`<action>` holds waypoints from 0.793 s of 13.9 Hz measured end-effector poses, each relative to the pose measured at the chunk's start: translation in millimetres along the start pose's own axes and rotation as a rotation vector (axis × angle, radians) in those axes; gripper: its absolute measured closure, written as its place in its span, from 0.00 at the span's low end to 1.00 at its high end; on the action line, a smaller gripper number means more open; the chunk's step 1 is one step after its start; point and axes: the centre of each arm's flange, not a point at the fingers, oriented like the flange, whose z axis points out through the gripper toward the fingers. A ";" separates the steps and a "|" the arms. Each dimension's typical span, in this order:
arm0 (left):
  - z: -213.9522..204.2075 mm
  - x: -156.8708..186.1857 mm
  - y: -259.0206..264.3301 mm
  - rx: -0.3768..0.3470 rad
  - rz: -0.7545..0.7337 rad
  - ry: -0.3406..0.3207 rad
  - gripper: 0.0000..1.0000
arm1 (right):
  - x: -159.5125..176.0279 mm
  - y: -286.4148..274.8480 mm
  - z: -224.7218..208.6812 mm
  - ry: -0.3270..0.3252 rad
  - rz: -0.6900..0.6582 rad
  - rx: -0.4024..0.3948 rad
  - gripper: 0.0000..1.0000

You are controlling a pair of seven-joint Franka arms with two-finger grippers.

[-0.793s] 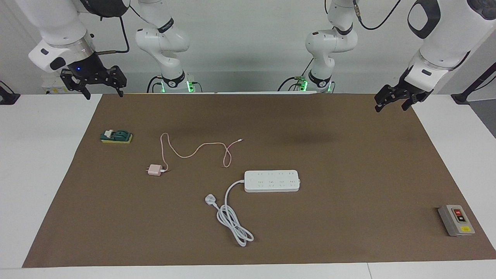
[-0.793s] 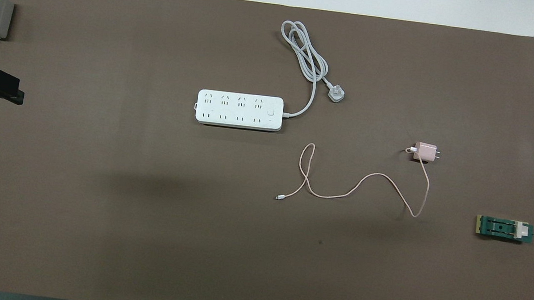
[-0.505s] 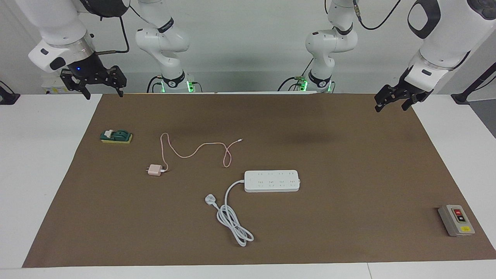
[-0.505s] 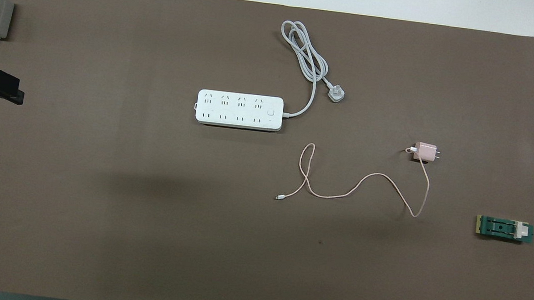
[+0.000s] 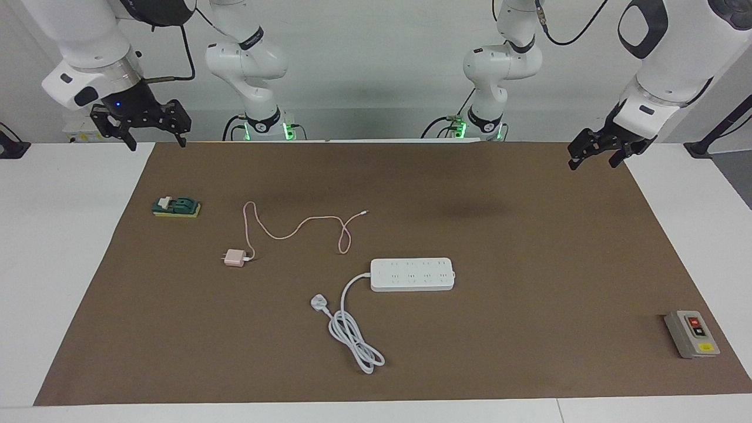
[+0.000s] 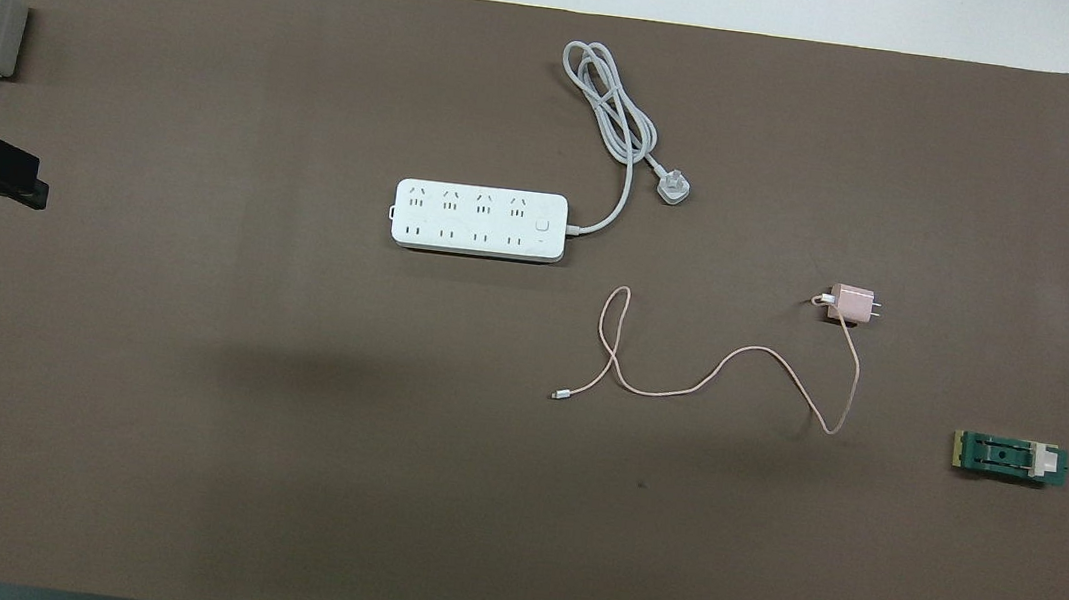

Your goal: Plug charger into power strip

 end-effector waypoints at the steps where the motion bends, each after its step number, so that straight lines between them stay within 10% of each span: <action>1: 0.0 0.0 0.0 0.000 0.000 0.000 0.00 | 0.1 1.0 -0.1 0.003 0.004 0.000 0.00; 11: 0.0 0.0 0.0 0.000 0.000 0.000 0.00 | 8.3 -2.2 35.9 -0.039 0.526 0.084 0.00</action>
